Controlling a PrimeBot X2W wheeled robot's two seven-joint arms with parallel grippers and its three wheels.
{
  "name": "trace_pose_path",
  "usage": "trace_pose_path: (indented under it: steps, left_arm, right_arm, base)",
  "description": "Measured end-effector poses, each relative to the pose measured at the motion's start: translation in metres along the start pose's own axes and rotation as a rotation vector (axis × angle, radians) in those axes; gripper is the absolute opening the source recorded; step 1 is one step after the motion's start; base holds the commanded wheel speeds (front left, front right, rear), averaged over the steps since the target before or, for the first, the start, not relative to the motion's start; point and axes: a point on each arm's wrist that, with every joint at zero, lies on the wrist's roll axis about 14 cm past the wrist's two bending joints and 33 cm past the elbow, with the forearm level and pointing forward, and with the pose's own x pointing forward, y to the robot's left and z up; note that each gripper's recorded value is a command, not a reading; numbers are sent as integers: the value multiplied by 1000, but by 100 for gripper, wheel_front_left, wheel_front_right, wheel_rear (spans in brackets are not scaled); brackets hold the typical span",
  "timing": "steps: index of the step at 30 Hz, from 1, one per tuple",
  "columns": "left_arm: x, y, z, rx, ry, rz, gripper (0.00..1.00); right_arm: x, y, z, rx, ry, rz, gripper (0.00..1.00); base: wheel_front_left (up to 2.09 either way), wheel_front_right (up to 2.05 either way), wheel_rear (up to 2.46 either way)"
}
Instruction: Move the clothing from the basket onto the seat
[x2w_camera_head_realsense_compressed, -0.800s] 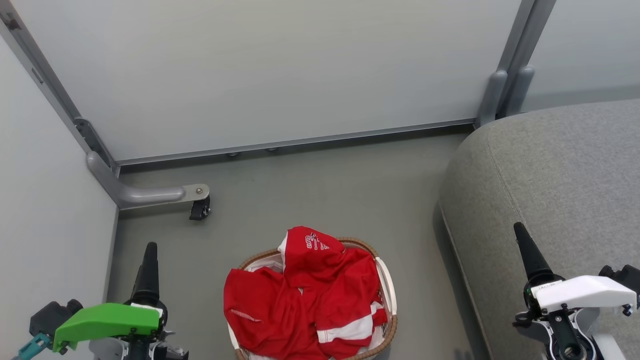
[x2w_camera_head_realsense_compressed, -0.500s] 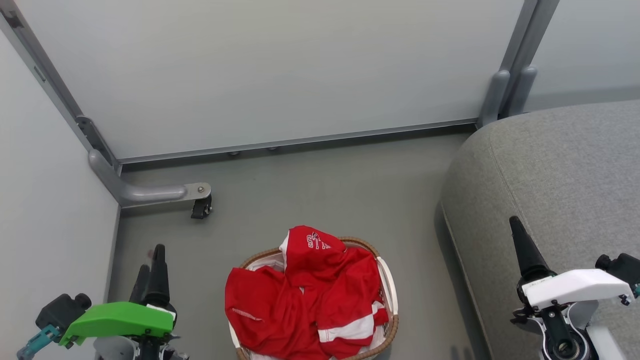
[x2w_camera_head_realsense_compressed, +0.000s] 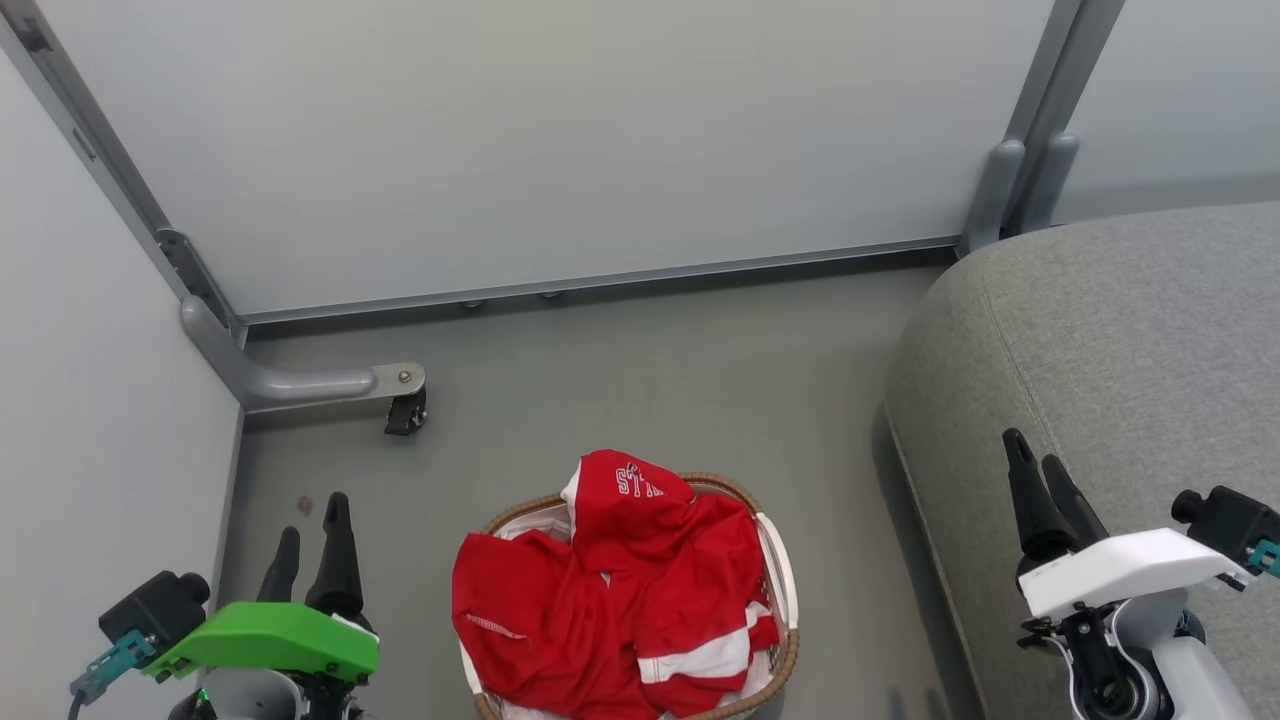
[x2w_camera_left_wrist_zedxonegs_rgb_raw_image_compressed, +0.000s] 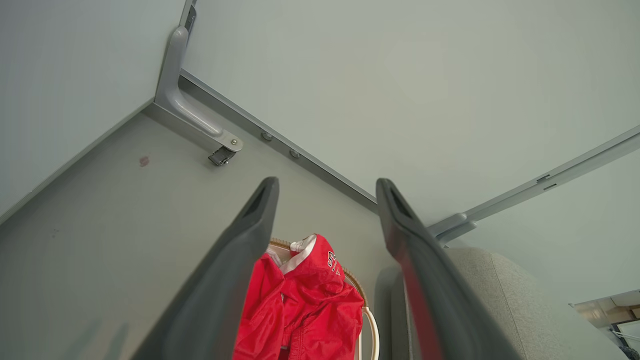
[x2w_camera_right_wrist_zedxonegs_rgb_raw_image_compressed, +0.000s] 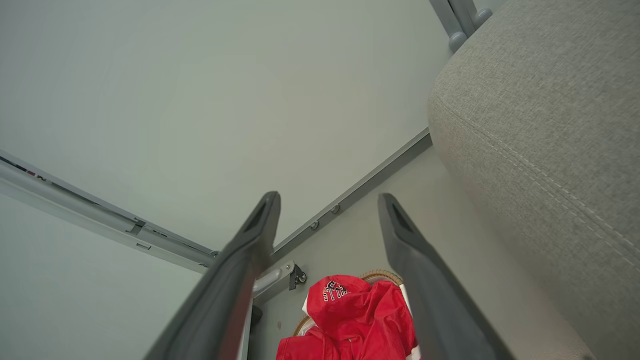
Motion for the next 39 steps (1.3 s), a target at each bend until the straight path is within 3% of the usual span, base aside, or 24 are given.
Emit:
trace_pose_path:
  steps: [11, 39]
  left_arm:
    - [0, -2, 2, 151, -17, -6, 100]
    - [-2, -10, -2, 446, -46, -46, 100]
  right_arm:
    - [5, 9, 0, -148, -5, 34, 100]
    - [6, 17, -11, -403, -16, 73, 100]
  base:
    - [0, 0, 0]
    - [0, 0, 0]
